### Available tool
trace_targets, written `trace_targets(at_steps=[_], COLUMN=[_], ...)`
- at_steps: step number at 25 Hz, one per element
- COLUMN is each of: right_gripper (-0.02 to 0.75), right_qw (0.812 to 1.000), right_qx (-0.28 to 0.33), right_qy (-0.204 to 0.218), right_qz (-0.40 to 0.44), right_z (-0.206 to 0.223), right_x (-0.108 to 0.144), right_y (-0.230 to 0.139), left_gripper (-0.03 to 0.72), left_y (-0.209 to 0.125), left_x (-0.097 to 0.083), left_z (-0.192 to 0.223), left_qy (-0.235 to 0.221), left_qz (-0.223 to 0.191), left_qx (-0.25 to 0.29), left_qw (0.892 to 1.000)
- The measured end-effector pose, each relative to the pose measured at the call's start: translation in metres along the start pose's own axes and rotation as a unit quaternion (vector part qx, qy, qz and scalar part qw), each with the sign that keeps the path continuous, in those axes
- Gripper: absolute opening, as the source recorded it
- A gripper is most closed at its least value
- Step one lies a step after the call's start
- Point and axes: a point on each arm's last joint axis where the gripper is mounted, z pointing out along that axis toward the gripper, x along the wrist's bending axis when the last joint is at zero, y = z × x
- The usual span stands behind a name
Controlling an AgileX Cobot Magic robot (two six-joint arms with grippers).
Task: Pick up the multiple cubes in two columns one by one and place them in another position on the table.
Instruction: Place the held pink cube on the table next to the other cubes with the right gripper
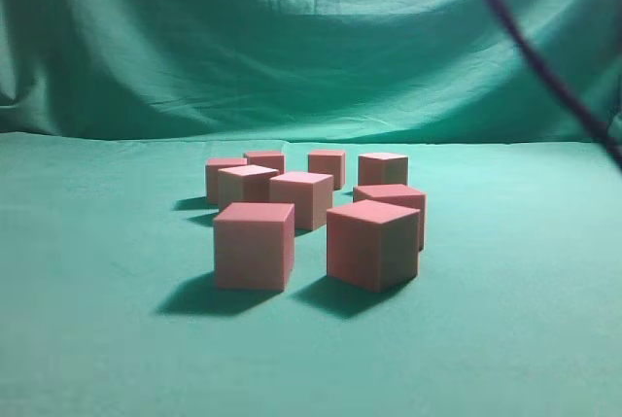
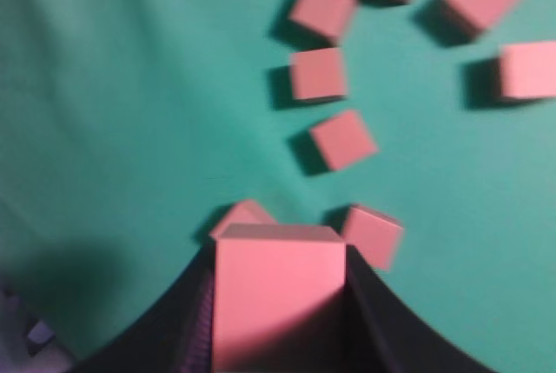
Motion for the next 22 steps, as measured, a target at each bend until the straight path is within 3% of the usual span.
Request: trace_targets(at_steps=[6, 11, 17, 22], right_gripper=[0.266, 0.266, 0.266, 0.266], right_qw=[0.996, 0.989, 0.990, 0.993], right_qx=[0.059, 0.103, 0.098, 0.065], right_qy=[0.013, -0.011, -0.051, -0.055], right_qz=[-0.058, -0.101, -0.087, -0.085], right_z=[0.070, 0.124, 0.154, 0.160], right_x=[0.042, 0.061, 0.060, 0.059], right_y=[0.002, -0.006, -0.006, 0.000], left_gripper=[0.000, 0.000, 0.000, 0.000], left_y=[0.000, 0.000, 0.000, 0.000], left_x=[0.000, 0.000, 0.000, 0.000], left_z=[0.000, 0.000, 0.000, 0.000], left_qy=[0.000, 0.000, 0.000, 0.000], left_qz=[0.000, 0.000, 0.000, 0.000], left_qx=[0.000, 0.000, 0.000, 0.000], left_qw=[1.000, 1.000, 1.000, 1.000])
